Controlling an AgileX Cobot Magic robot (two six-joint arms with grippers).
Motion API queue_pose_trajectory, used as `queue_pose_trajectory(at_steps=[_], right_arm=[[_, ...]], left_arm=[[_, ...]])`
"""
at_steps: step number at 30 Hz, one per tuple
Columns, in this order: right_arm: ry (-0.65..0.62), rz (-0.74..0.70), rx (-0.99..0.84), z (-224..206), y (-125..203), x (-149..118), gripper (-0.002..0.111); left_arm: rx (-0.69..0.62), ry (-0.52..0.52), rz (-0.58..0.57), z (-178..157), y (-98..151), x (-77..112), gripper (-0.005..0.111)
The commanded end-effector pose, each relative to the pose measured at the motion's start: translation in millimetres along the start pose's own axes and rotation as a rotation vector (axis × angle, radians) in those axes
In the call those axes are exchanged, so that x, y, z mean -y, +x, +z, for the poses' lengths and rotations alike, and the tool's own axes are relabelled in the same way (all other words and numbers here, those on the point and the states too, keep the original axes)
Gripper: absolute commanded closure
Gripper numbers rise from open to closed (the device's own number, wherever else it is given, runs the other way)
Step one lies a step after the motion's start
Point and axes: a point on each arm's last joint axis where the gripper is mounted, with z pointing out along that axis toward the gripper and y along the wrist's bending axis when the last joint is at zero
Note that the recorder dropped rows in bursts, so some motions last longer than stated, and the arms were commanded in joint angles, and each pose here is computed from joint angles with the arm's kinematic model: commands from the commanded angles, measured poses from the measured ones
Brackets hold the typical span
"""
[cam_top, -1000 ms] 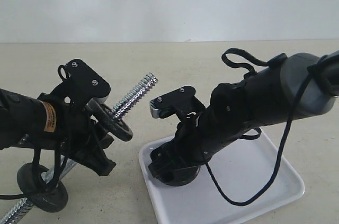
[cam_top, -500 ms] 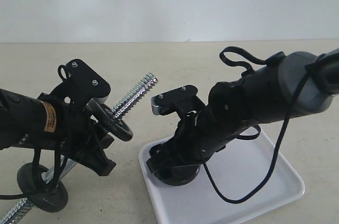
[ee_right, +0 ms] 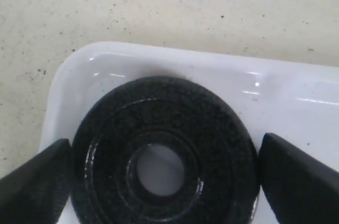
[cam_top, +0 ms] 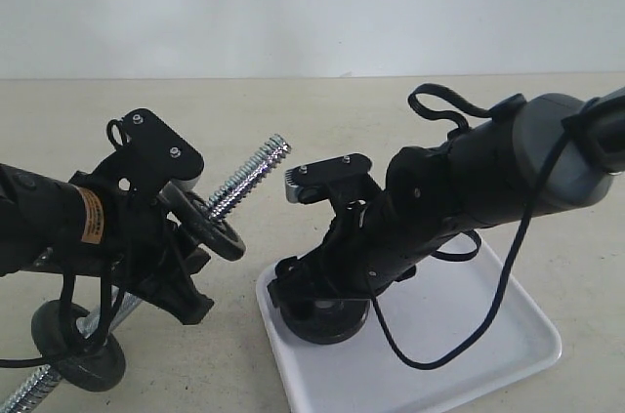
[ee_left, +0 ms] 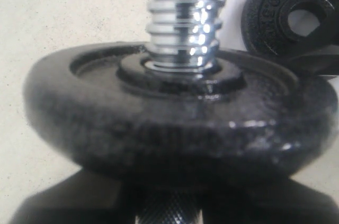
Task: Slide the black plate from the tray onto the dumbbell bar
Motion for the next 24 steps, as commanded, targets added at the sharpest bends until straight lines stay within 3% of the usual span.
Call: queue_pose_trajectory(at_steps=[1,24], right_arm=[[0.004,0.070,-0.158,16.6,23.3,4.0,0.024],[0.003,0.055,-0.171,16.4,24.5,4.1,0.024]], left_arm=[[0.203,0.011,-0.086,-16.5,-26.8,-0.8,0.102],[0.203,0.011,-0.087,-16.5,-26.8,-0.8,0.102]])
